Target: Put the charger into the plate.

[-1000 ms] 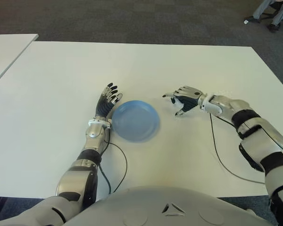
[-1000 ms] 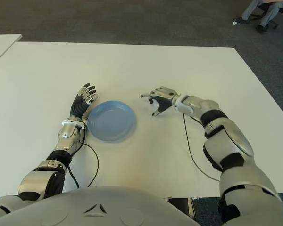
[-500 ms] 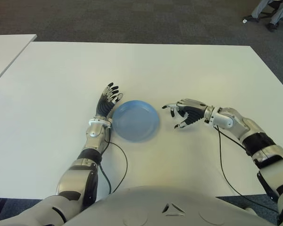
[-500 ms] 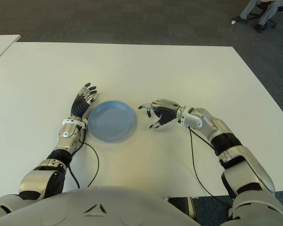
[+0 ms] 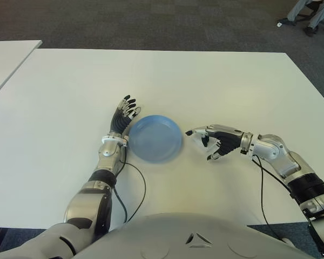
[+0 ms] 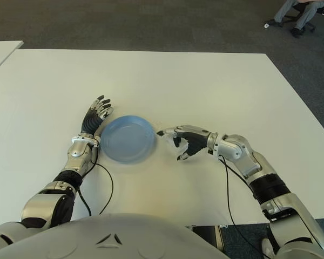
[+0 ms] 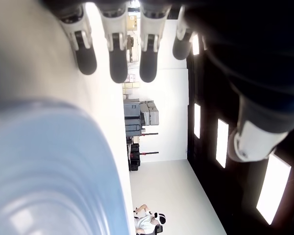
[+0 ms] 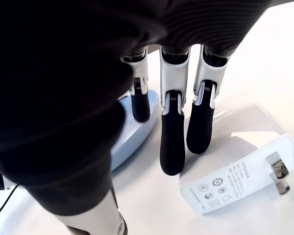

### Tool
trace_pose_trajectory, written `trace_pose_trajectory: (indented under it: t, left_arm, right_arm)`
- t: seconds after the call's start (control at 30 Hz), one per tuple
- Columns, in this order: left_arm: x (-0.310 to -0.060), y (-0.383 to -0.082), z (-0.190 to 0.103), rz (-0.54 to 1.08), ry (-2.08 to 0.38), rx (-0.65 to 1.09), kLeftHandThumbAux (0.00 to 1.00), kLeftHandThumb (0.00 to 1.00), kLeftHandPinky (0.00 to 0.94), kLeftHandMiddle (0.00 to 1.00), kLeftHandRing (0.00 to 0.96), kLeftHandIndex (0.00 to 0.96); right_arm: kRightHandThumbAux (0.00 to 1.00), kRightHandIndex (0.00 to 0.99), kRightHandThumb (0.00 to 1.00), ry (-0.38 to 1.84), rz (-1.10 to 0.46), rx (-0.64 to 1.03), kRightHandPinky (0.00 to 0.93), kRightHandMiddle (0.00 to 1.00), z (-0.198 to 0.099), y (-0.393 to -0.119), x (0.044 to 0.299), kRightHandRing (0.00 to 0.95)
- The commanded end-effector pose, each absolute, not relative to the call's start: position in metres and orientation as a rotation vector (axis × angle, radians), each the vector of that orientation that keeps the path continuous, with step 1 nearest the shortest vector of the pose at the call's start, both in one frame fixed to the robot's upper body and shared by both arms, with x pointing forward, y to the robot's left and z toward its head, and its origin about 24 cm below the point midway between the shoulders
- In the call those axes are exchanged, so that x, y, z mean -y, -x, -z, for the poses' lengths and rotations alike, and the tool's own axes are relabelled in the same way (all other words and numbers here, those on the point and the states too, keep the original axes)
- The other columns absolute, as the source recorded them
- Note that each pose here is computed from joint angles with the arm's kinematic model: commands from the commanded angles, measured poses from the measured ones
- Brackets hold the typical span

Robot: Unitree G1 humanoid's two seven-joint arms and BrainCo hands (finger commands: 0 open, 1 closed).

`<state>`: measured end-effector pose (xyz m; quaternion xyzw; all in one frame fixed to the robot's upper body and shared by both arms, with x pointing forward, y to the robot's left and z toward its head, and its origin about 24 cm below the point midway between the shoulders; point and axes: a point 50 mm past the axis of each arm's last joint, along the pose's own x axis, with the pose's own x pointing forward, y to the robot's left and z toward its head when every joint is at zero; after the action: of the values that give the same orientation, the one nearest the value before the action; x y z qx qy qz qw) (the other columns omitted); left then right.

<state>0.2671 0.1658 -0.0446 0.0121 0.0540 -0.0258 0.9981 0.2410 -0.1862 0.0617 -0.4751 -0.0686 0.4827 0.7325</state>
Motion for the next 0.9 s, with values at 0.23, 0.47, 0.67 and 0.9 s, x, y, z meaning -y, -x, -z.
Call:
trace_pose_trajectory:
  t: [0.23, 0.47, 0.67, 0.9]
  left_arm:
    - [-0.167, -0.228, 0.087, 0.042, -0.027, -0.350, 0.596, 0.000, 0.170, 0.172, 0.170, 0.010]
    - [-0.168, -0.227, 0.088, 0.044, -0.029, -0.353, 0.592, 0.000, 0.169, 0.174, 0.172, 0.014]
    - [-0.169, -0.227, 0.088, 0.052, -0.029, -0.359, 0.587, 0.000, 0.155, 0.165, 0.163, 0.012]
    - [-0.170, -0.228, 0.088, 0.069, -0.030, -0.364, 0.583, 0.000, 0.148, 0.152, 0.152, 0.004]
  right_arm:
    - [0.825, 0.002, 0.399, 0.982, -0.964, 0.164, 0.213, 0.084, -0.064, -0.236, 0.188, 0.141]
    - [0.708, 0.000, 0.403, 0.994, -0.851, 0.244, 0.134, 0.079, -0.068, -0.236, 0.189, 0.117]
    - [0.622, 0.000, 0.400, 0.998, -0.790, 0.351, 0.030, 0.096, -0.068, -0.238, 0.187, 0.103]
    - [0.538, 0.006, 0.307, 1.029, -0.755, 0.473, 0.001, 0.136, -0.065, -0.240, 0.189, 0.089]
